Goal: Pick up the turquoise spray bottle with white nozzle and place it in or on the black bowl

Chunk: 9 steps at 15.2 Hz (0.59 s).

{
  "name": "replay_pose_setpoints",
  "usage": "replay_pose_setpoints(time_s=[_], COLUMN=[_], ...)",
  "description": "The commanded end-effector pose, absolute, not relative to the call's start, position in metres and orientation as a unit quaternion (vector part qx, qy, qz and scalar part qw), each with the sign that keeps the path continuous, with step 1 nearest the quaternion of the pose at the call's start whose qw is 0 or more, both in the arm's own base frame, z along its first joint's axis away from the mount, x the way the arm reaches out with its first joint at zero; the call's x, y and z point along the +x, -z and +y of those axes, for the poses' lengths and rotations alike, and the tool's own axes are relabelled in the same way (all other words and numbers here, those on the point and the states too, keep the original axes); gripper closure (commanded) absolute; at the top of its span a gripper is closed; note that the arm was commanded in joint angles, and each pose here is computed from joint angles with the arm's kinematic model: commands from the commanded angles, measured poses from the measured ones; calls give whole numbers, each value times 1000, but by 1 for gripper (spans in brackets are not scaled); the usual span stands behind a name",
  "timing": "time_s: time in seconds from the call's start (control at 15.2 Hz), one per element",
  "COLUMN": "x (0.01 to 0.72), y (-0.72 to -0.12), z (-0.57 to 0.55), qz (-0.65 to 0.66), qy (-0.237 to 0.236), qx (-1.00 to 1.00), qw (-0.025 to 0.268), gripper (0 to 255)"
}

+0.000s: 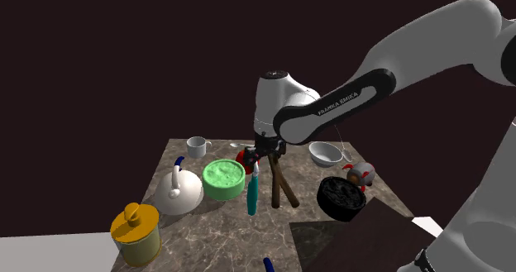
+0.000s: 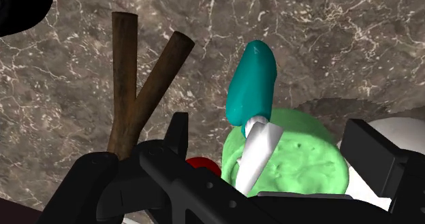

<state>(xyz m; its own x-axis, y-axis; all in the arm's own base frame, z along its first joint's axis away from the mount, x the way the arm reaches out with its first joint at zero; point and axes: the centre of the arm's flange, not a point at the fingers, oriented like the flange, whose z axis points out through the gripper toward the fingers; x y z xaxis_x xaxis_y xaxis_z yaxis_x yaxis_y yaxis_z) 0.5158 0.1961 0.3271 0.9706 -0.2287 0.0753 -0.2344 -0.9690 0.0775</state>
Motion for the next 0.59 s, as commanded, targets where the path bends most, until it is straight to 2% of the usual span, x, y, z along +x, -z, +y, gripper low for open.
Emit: replay_pose_setpoints(time_s=[0.0,0.53], x=[531,533], y=[-307,-267], z=[208,203], qz=[-126,-126], qy=[-32,-32], qx=[990,990], qw=[50,50], gripper=[0,0])
